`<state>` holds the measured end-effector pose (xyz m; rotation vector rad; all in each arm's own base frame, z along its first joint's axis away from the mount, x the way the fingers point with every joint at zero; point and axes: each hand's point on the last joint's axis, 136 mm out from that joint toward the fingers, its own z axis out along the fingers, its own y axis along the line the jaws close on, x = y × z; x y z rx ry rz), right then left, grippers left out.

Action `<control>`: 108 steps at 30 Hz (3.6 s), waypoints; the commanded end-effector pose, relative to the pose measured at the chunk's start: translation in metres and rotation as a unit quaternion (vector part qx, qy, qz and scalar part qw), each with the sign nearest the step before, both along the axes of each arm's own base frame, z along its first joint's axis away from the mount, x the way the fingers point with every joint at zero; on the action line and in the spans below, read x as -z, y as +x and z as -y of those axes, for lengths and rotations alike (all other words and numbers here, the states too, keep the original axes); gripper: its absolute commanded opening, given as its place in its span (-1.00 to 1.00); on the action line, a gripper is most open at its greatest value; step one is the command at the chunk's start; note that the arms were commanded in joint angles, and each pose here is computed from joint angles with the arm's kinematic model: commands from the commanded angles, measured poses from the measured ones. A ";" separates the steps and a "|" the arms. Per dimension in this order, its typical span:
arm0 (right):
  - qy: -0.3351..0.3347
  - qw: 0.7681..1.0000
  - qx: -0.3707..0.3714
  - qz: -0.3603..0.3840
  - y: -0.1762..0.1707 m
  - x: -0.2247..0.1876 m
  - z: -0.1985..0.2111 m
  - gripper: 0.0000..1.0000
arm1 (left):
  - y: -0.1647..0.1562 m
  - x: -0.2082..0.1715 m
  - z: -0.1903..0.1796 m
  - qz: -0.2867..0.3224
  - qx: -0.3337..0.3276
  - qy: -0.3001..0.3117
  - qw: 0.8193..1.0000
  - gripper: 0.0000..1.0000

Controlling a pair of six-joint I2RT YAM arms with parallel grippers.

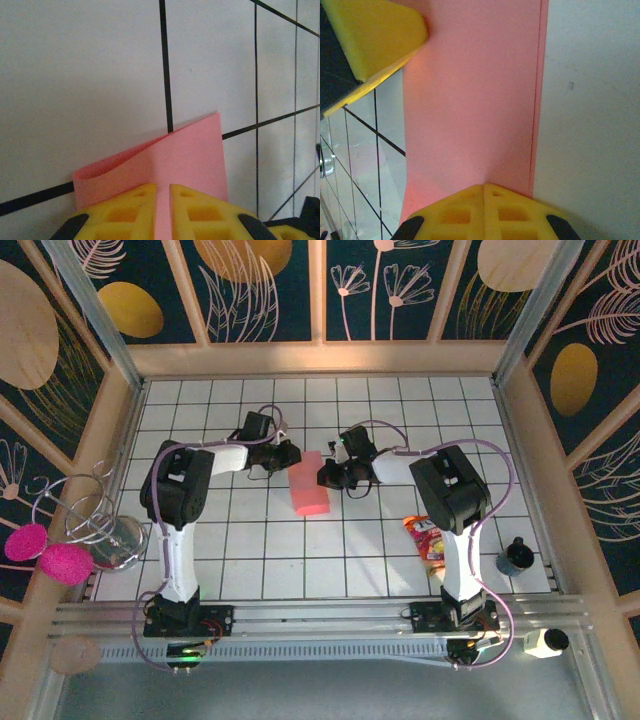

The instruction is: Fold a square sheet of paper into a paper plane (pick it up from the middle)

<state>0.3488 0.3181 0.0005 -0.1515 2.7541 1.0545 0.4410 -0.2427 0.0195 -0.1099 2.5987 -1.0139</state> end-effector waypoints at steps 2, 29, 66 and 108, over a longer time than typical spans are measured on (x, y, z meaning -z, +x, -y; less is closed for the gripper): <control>-0.327 0.923 0.023 -0.203 -0.123 0.149 0.144 -1.00 | 0.015 0.025 -0.036 -0.012 -0.037 0.037 0.999 -0.70; -0.318 0.926 0.022 -0.204 -0.121 0.148 0.139 -1.00 | -0.108 -0.034 0.026 -0.058 0.017 -0.067 0.996 -0.71; -0.319 0.924 0.026 -0.210 -0.129 0.153 0.143 -1.00 | -0.126 0.026 0.004 -0.109 0.043 0.044 0.992 -0.70; -0.326 0.921 0.031 -0.211 -0.134 0.157 0.148 -1.00 | -0.200 0.050 -0.044 -0.165 0.027 0.097 0.981 -0.73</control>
